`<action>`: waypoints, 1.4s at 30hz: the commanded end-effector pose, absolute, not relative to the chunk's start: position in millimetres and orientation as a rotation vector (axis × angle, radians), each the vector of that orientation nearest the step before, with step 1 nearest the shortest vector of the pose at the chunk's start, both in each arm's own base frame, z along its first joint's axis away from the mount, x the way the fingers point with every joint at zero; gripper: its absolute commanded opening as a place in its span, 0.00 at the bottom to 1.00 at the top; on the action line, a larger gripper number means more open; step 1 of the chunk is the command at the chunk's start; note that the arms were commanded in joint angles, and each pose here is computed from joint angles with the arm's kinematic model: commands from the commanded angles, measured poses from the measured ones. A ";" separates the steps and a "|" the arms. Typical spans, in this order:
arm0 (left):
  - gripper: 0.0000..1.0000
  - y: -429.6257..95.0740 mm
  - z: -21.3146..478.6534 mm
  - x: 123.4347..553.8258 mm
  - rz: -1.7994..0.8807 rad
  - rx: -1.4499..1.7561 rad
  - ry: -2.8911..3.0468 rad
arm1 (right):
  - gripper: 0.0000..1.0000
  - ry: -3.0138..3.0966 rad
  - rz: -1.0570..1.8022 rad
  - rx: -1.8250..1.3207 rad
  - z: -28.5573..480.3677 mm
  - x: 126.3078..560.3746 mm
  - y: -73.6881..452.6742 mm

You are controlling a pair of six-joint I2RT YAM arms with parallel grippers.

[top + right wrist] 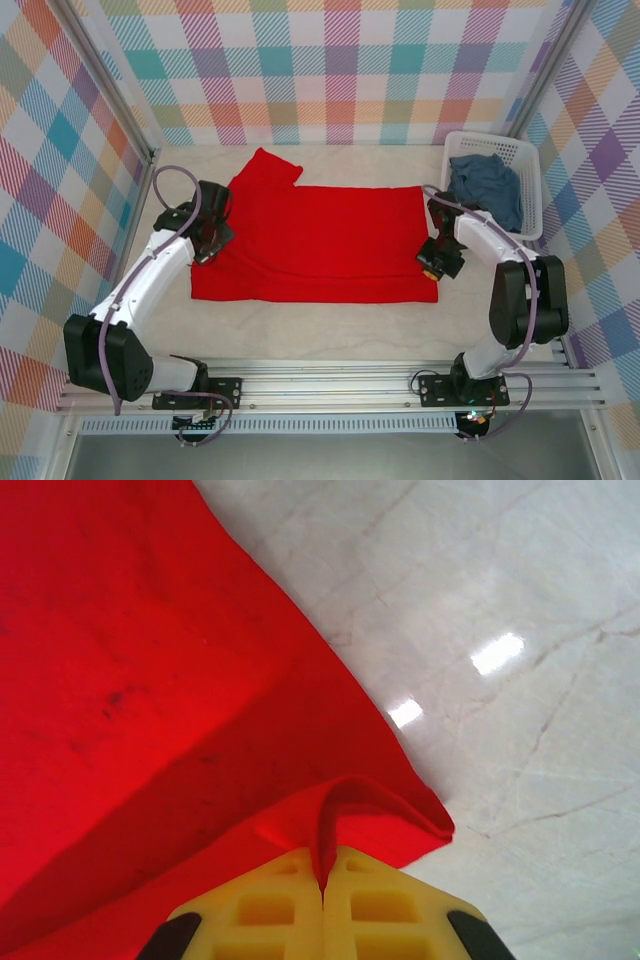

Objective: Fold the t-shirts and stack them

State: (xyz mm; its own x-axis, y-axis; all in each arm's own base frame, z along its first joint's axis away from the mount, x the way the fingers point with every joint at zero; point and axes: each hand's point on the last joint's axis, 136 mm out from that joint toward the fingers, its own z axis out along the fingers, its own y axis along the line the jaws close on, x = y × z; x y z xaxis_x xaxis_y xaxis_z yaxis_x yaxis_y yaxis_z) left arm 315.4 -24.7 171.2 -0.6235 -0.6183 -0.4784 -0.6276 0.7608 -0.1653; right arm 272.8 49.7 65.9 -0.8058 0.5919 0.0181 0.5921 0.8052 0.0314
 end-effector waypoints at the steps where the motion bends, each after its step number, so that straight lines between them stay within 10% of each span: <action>1: 0.00 -16.0 179.5 325.1 0.049 -0.923 2.397 | 0.00 -3.002 -0.044 -0.963 67.6 285.2 47.2; 42: 0.00 -9.5 201.5 369.6 0.145 -0.810 2.349 | 0.00 -3.034 0.011 -0.983 67.9 323.8 43.7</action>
State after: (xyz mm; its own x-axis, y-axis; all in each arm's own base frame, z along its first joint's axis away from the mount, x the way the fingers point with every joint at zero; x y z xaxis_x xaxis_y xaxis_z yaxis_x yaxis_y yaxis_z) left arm 357.1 -17.0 193.2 -0.6228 -0.5323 -0.5734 -0.5847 0.8036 -0.1109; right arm 314.6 48.5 64.0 -0.8119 0.5832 -0.0267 0.5829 0.8124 0.0182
